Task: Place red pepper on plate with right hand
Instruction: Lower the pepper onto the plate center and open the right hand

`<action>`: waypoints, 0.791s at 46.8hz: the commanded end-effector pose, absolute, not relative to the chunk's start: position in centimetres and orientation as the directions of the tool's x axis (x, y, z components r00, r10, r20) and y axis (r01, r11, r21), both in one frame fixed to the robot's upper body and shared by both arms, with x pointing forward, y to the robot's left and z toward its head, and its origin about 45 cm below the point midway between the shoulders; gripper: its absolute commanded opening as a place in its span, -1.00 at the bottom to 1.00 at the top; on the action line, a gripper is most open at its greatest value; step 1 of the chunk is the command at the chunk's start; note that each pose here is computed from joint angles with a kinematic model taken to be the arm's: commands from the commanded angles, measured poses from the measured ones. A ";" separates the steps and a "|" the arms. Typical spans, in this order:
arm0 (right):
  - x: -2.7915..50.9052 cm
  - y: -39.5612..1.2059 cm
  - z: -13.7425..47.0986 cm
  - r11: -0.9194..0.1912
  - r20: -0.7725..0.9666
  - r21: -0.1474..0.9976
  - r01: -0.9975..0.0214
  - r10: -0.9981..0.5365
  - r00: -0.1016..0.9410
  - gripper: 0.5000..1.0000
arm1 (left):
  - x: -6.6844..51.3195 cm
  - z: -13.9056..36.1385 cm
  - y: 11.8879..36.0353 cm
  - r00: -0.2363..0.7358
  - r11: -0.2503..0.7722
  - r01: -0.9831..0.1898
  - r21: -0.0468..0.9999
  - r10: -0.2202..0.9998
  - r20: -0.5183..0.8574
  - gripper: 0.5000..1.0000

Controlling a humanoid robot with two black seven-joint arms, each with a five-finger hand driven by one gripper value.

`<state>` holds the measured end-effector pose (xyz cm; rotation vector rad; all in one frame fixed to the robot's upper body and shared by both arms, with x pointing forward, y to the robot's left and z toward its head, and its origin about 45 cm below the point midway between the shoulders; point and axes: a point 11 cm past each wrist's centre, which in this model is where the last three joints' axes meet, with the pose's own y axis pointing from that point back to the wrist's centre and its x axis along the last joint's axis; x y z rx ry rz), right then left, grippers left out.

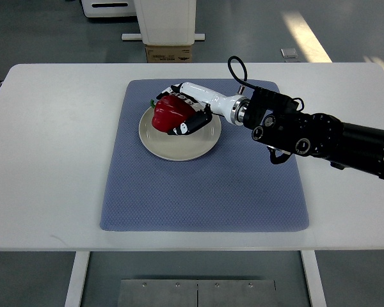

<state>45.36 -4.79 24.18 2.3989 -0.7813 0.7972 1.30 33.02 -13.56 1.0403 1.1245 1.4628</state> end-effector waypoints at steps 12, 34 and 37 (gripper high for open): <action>44.6 -5.1 22.4 -0.714 0.625 0.284 -0.640 -0.368 0.688 -1.00 | 1.3 -13.6 33.0 -0.154 -0.092 -0.193 0.977 0.986 0.063 1.00; 44.0 -5.8 20.5 -0.700 0.598 0.314 -0.642 -0.380 0.706 -0.56 | 1.3 -13.6 33.0 -0.154 -0.092 -0.193 0.977 0.986 0.063 1.00; 44.1 -5.9 20.6 -0.696 0.604 0.308 -0.649 -0.384 0.699 -0.33 | 1.3 -13.6 33.0 -0.154 -0.092 -0.193 0.977 0.986 0.063 1.00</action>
